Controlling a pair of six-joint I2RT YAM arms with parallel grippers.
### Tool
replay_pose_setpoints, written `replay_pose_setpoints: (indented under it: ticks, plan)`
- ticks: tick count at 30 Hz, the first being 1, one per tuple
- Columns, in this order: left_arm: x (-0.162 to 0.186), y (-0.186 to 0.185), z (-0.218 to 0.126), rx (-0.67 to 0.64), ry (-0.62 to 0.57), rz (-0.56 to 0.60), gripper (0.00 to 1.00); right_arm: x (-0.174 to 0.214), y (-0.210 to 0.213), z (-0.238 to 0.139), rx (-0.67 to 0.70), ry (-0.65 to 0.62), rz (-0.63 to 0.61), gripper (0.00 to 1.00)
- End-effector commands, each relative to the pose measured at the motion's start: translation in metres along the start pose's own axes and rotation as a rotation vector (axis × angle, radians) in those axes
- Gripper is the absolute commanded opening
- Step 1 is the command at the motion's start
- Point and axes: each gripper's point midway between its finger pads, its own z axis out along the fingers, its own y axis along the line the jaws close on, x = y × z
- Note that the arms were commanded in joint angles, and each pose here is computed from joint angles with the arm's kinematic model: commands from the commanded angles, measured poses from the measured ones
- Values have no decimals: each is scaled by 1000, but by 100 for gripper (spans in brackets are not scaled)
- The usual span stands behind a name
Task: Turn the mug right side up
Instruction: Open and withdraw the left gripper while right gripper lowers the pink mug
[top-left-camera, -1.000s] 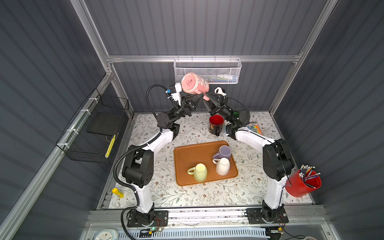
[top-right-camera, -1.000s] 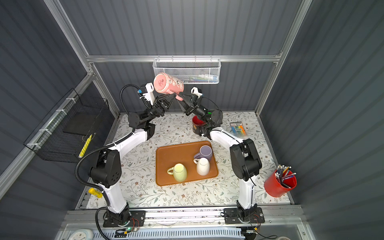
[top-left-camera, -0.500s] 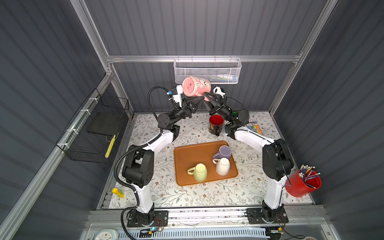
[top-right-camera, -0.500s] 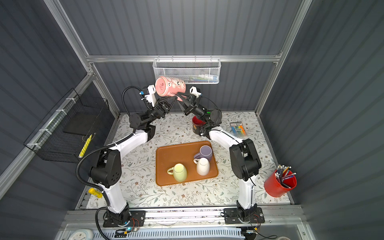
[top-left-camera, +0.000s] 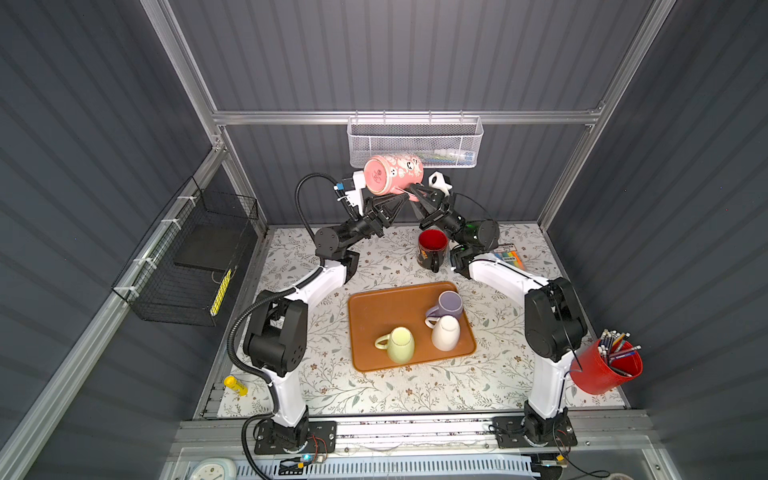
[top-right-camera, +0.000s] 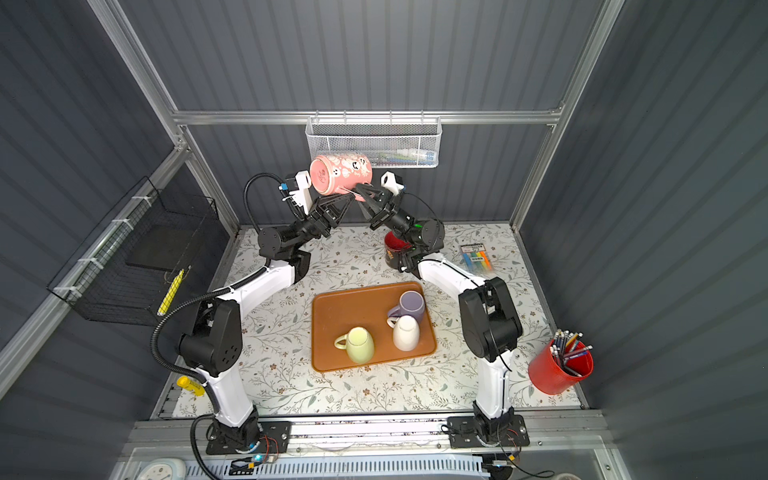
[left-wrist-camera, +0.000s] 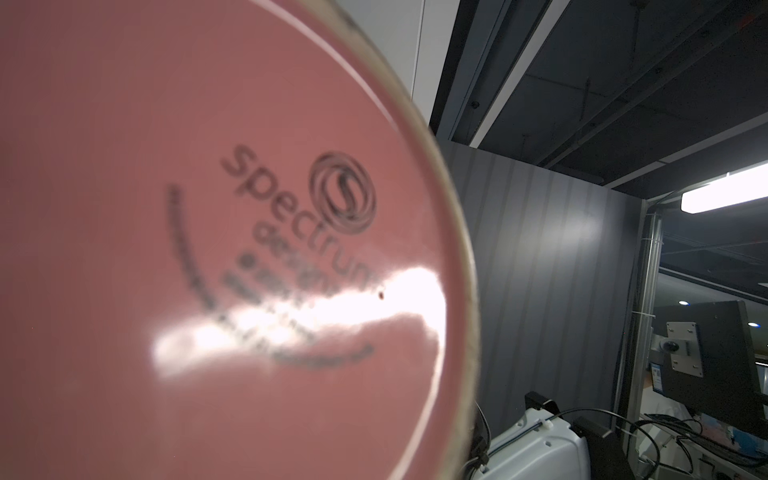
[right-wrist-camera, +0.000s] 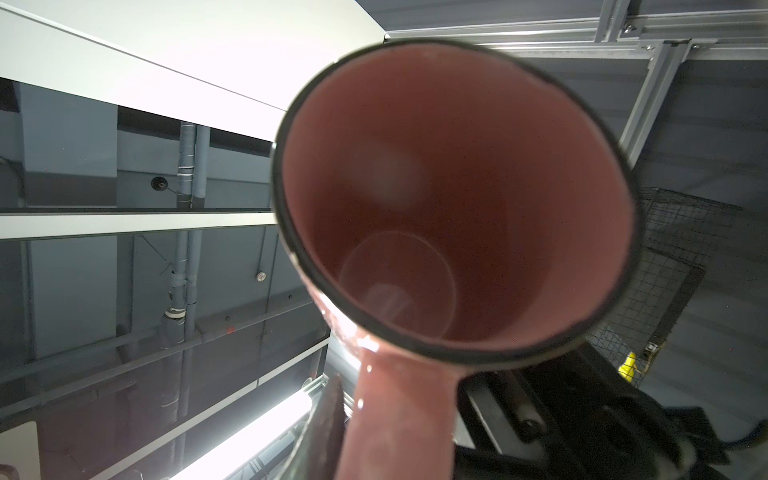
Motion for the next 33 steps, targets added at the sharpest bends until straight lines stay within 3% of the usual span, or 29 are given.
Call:
replay_pose_setpoints:
  ticks: [1,15,33]
  plan:
    - [-24,-46,3,88,-35,113,0,9,-3,2,8,62,-25,0]
    - [7,-50,-21,47,40,89,0,24,-15,-13,76,91,-105,0]
    - [58,-50,-63,-49,119,15,0,44,-42,-37,137,100,-106,0]
